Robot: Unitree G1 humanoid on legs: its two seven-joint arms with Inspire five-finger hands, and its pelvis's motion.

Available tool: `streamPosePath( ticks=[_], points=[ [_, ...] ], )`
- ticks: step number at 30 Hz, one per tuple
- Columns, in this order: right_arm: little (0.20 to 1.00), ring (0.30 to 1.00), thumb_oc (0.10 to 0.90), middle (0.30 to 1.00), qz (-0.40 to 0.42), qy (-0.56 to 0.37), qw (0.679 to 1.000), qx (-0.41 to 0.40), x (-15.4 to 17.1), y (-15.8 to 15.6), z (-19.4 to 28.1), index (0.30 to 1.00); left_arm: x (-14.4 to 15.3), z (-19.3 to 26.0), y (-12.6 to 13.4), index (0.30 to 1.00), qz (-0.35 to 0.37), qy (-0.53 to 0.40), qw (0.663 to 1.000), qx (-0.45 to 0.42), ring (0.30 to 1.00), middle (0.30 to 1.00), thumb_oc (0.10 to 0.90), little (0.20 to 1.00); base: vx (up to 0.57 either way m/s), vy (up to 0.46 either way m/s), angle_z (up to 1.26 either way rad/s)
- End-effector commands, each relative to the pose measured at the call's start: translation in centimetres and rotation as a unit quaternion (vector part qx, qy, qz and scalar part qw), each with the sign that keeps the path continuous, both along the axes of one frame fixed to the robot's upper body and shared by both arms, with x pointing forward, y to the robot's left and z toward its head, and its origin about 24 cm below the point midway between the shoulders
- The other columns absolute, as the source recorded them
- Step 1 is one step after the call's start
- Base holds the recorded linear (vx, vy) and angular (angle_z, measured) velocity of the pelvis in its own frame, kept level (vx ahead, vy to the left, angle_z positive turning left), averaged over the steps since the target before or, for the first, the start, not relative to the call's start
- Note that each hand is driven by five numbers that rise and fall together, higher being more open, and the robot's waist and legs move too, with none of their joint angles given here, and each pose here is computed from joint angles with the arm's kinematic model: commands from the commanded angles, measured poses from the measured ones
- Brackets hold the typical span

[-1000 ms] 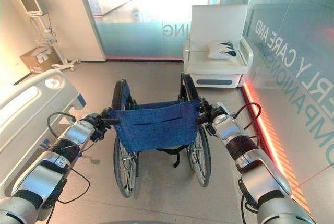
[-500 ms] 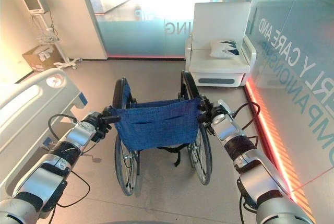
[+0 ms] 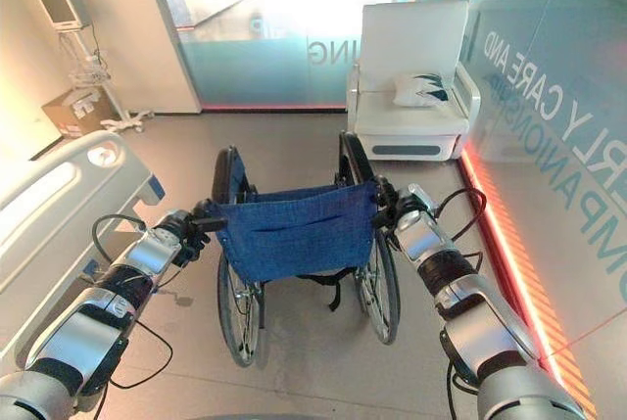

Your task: Push the wheelchair next to the bed

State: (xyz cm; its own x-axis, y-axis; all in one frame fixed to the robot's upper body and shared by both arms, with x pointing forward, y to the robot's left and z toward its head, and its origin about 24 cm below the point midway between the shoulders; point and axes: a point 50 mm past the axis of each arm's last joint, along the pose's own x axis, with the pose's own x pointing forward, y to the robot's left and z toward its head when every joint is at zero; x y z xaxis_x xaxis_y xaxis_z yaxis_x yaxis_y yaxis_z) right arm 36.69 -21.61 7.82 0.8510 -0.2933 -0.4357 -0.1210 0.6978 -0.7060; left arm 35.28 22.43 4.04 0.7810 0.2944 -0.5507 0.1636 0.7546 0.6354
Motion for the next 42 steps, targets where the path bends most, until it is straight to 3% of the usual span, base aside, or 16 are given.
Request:
streamPosePath(
  ticks=[1,10,17,26,35,42],
  points=[
    [0.300,0.300,0.400,0.300,0.104,-0.099,0.989,-0.025,2.0,2.3,4.4,0.300,-0.8,-0.3,2.4,0.300,-0.033,0.004,0.998,0.059,0.300,0.300,0.400,0.300,0.35,-0.096,0.18],
    [0.300,0.300,0.400,0.300,0.088,-0.079,0.993,-0.025,2.5,0.4,5.2,0.300,0.0,-0.6,-0.8,0.300,-0.045,-0.047,0.998,-0.008,0.300,0.300,0.400,0.300,0.39,-0.273,0.59],
    [0.300,0.300,0.400,0.300,0.121,-0.025,0.992,0.014,1.5,3.2,2.3,0.300,-1.3,-2.5,-1.2,0.300,0.008,-0.056,0.995,-0.082,0.300,0.300,0.400,0.300,0.45,-0.381,0.40],
    [0.300,0.300,0.400,0.300,0.127,-0.030,0.991,-0.003,1.7,2.8,2.9,0.300,-0.7,-2.1,-2.2,0.300,-0.005,-0.077,0.994,-0.081,0.300,0.300,0.400,0.300,0.40,-0.216,0.15],
    [0.300,0.300,0.400,0.300,0.160,-0.063,0.985,-0.005,2.4,4.1,4.9,0.300,-1.1,-0.9,0.2,0.300,0.012,-0.103,0.992,-0.074,0.300,0.300,0.400,0.300,0.50,0.111,-0.62],
    [0.300,0.300,0.400,0.300,0.153,-0.038,0.987,0.028,1.4,4.7,1.8,0.300,-1.4,-1.9,0.3,0.300,0.007,-0.081,0.995,-0.049,0.300,0.300,0.400,0.300,0.47,0.178,-0.17]
  ],
)
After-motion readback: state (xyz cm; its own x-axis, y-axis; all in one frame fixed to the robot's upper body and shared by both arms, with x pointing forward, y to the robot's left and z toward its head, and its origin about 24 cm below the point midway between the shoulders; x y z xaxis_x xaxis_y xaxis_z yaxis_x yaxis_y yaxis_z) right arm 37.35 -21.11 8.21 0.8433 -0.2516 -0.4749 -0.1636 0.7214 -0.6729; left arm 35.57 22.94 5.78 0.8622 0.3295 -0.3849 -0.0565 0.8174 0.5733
